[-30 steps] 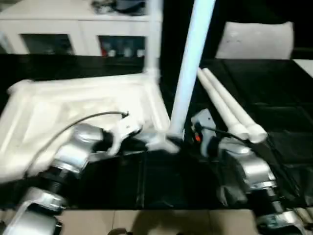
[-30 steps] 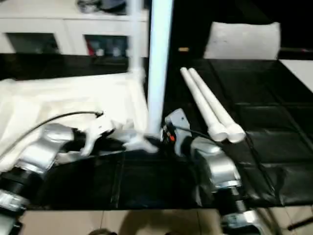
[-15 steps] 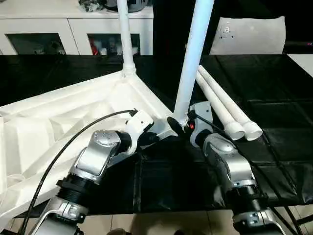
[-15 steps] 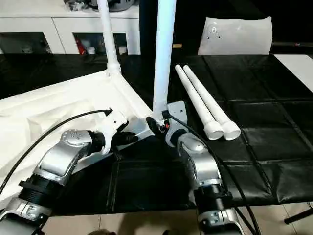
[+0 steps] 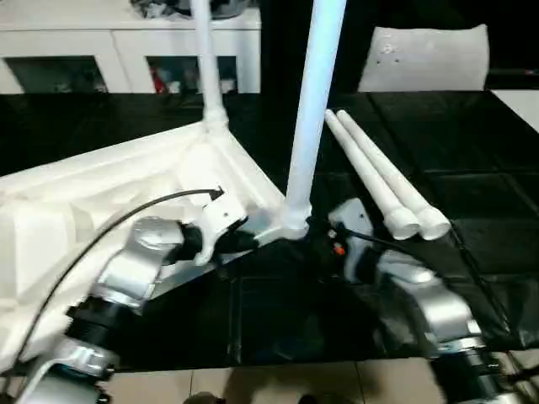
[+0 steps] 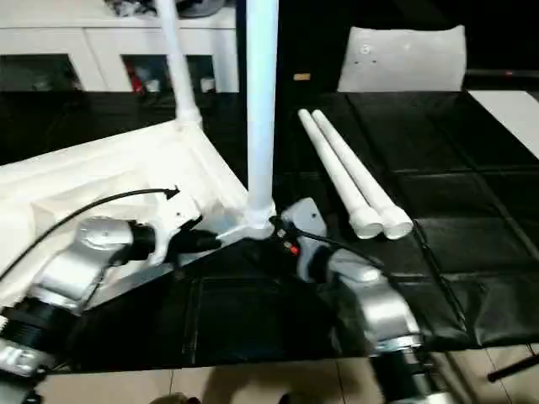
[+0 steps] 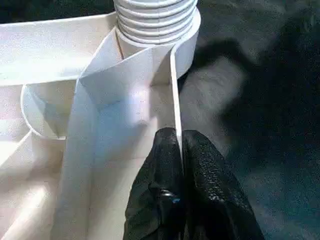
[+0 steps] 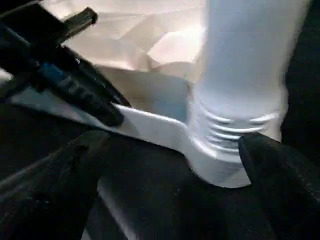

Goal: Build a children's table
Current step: Rotate leg to tighten

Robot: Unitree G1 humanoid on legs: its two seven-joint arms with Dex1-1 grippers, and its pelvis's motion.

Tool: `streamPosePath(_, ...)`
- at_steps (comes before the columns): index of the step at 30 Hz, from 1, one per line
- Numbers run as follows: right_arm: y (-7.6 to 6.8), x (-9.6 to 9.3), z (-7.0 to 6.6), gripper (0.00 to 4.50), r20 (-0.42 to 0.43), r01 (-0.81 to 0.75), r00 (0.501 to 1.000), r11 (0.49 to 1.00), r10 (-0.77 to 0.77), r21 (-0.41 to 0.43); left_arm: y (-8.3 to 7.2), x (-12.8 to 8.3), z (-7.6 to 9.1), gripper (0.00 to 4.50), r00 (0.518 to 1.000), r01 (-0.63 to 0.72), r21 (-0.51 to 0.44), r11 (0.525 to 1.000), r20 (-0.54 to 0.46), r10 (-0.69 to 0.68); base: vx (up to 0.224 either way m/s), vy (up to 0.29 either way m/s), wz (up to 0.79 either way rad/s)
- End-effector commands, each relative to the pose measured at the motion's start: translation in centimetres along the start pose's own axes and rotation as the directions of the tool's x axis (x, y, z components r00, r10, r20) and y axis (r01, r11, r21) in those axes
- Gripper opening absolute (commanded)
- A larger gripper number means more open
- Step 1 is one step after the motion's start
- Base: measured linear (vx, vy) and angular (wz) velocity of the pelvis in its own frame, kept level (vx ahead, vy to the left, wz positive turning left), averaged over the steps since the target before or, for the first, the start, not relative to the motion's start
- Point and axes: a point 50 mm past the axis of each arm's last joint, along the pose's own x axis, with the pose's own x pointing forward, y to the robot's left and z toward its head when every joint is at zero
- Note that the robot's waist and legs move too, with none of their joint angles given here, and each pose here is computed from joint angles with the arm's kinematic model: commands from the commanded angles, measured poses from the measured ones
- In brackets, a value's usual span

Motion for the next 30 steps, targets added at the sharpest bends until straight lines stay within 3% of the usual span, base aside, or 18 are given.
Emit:
streamPosePath(1, 0.1, -0.5, 0.7, 4.47, 0.010, -0.081, 0.997, 0.996, 0.081, -0.035, -0.5, -0.1, 1.1, 0.00, 0.992, 0.126, 0.108, 0.986, 0.009, -0.128, 0.000, 0.000, 0.00)
streamPosePath(11, -0.7, -1.8, 1.6, 4.47, -0.105, -0.288, 0.955, 0.950, 0.276, -0.120, -1.3, -1.1, 0.6, 0.00, 0.931, 0.366, 0.194, 0.910, -0.095, -0.353, 0.000, 0.000, 0.00)
streamPosePath(18, -0.3, -1.6, 1.6, 4.47, -0.181, -0.400, 0.910, 0.905, 0.374, -0.143, -1.3, -1.0, 0.8, 0.00, 0.911, 0.412, 0.230, 0.882, -0.123, -0.393, 0.000, 0.000, 0.00)
streamPosePath(19, -0.3, -1.6, 1.6, 4.22, -0.182, -0.402, 0.909, 0.904, 0.375, -0.143, -1.3, -1.0, 0.8, 0.00, 0.911, 0.412, 0.231, 0.881, -0.124, -0.393, 0.000, 0.000, 0.00)
streamPosePath(30, -0.2, -1.4, 1.1, 3.31, -0.177, -0.417, 0.901, 0.904, 0.396, -0.096, -1.1, -1.0, 0.8, 0.00, 0.910, 0.414, 0.226, 0.882, -0.116, -0.397, 0.000, 0.000, 0.00)
